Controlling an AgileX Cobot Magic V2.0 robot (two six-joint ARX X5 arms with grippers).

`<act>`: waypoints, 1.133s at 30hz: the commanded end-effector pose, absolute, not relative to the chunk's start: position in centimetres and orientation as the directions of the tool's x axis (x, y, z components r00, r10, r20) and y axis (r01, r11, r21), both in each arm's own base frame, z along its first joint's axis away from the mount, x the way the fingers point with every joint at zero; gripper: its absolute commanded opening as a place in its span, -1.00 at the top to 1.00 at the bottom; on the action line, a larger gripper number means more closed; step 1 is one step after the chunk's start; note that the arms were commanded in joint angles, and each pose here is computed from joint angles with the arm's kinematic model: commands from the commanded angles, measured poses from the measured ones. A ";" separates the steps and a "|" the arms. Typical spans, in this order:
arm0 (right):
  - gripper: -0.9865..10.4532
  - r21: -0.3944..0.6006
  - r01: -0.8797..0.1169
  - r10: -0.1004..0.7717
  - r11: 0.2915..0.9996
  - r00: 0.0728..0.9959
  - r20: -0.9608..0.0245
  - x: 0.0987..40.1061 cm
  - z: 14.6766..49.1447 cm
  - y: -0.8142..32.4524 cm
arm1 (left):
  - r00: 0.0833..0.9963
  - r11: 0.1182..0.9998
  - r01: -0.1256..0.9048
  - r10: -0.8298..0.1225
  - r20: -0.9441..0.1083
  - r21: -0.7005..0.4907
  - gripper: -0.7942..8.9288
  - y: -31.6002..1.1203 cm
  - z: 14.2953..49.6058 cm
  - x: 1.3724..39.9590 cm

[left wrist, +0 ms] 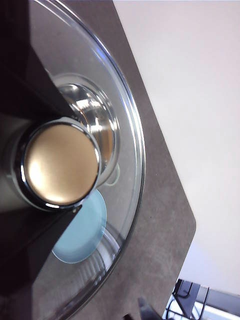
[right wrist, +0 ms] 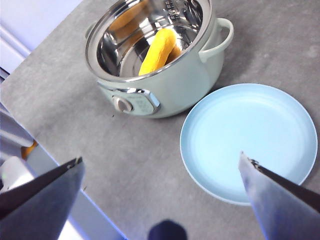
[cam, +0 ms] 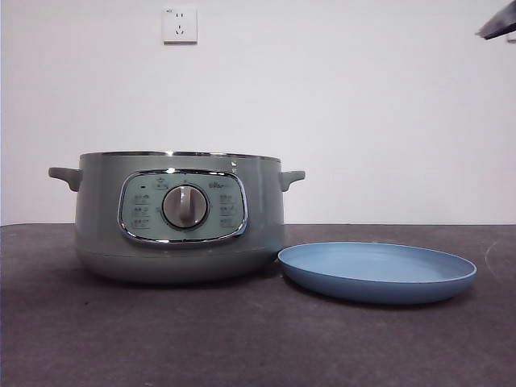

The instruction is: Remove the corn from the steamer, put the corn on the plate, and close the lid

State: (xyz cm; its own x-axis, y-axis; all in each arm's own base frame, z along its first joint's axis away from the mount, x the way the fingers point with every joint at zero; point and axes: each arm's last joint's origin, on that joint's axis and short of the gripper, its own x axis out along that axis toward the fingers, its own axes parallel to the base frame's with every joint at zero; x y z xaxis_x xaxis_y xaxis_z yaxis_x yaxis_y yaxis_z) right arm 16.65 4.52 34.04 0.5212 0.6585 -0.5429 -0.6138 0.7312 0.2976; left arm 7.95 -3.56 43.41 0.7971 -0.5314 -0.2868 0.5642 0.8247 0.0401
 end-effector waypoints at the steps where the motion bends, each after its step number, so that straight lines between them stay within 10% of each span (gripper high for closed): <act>1: -0.21 0.318 -0.612 0.675 0.724 0.534 -0.508 17.4 34.3 4.9 | 0.806 0.825 0.563 -0.532 -0.261 0.058 0.85 -3.2 42.5 7.0; 11: -0.21 0.386 -0.651 0.757 0.654 0.555 -0.345 20.9 35.2 8.8 | 0.779 0.824 0.567 -0.540 -0.319 -0.010 0.85 -2.9 38.2 6.1; 34: -0.21 0.235 -0.679 0.694 0.695 0.549 -0.467 34.9 32.7 28.5 | 0.770 0.825 0.565 -0.536 -0.348 -0.019 0.85 -1.6 36.9 2.4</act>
State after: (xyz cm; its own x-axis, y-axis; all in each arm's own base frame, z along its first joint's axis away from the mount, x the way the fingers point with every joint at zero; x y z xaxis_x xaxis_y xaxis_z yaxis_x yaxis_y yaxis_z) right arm 34.51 27.89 33.68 0.5521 0.7036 -0.4474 -0.6810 0.6901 0.2448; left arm 2.65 -1.68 36.23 0.7514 -0.5209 -0.4052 0.5593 0.8285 -0.0278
